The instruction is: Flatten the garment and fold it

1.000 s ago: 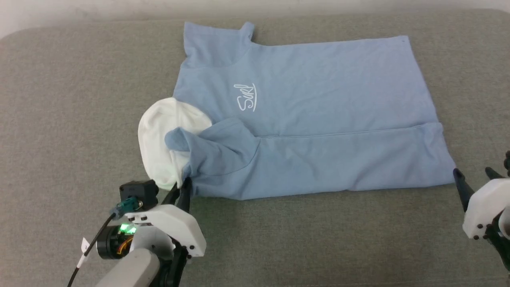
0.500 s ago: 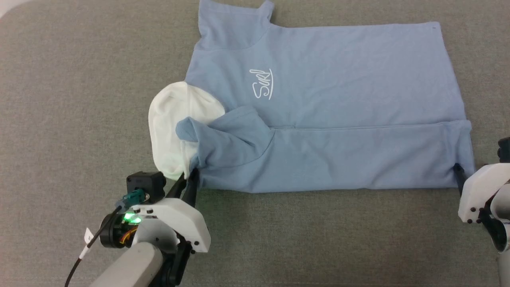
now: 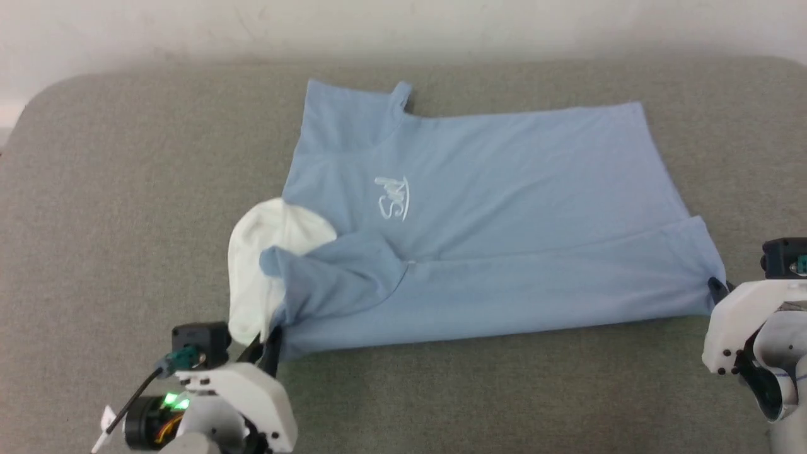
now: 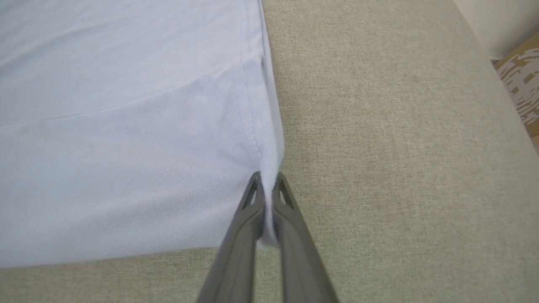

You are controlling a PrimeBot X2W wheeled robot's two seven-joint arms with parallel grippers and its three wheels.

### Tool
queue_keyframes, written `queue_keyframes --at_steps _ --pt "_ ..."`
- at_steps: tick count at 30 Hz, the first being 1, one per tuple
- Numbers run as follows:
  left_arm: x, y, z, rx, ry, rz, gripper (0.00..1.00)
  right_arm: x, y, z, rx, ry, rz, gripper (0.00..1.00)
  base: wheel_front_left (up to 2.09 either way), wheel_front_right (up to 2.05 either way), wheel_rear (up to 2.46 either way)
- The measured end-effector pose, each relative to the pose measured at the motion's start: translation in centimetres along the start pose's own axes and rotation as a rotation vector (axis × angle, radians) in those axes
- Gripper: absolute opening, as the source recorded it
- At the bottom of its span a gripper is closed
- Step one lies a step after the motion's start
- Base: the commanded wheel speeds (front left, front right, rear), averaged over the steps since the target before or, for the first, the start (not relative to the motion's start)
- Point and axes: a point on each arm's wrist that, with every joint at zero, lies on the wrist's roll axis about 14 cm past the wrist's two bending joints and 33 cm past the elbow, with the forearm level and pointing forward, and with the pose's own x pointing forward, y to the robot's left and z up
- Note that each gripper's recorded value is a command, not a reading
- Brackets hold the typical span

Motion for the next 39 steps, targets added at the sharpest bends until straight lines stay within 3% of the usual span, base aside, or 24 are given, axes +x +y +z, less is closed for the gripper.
queue_keyframes --at_steps 4,14,15,16,17,18,23,34,39 --pt "-1.6 0.5 -0.4 0.004 0.021 0.001 0.0 -2.4 -0.4 0.1 0.017 -0.019 -0.001 0.0 0.0 0.0 0.0" --pt "-3.1 -0.6 -5.0 -0.026 0.169 -0.028 0.0 -6.1 -2.3 -6.4 0.072 0.136 -0.055 0.0 0.0 0.0 0.0" --pt "-3.1 -0.6 -5.4 -0.025 0.181 -0.029 0.04 -6.1 -2.2 -6.7 0.079 0.141 -0.054 0.0 0.0 0.0 0.0" --pt "-3.1 -0.6 -5.7 -0.026 0.187 -0.028 0.48 -6.2 -2.2 -6.9 0.087 0.147 -0.055 0.0 0.0 0.0 0.0" --pt "-3.1 -0.6 -6.0 -0.026 0.191 -0.028 1.0 -6.2 -2.1 -7.2 0.093 0.154 -0.055 0.21 0.0 0.0 0.0" --pt "-3.0 -0.5 -6.4 -0.025 0.195 -0.025 1.0 -6.1 -2.1 -7.4 0.089 0.16 -0.055 1.0 0.0 0.0 0.0" --pt "-2.8 0.2 -5.2 -0.022 0.101 -0.005 1.0 -6.0 -2.1 -6.3 0.078 0.085 -0.051 1.0 0.0 0.0 0.0" --pt "-2.6 -2.5 7.5 0.065 -0.428 -0.134 1.0 -9.2 -0.7 6.6 0.022 -0.537 -0.03 1.0 0.0 0.0 0.0" --pt "-1.7 -4.6 12.0 0.148 -0.559 -0.206 1.0 -10.5 1.2 8.7 0.001 -0.667 0.004 1.0 0.0 0.0 0.0"
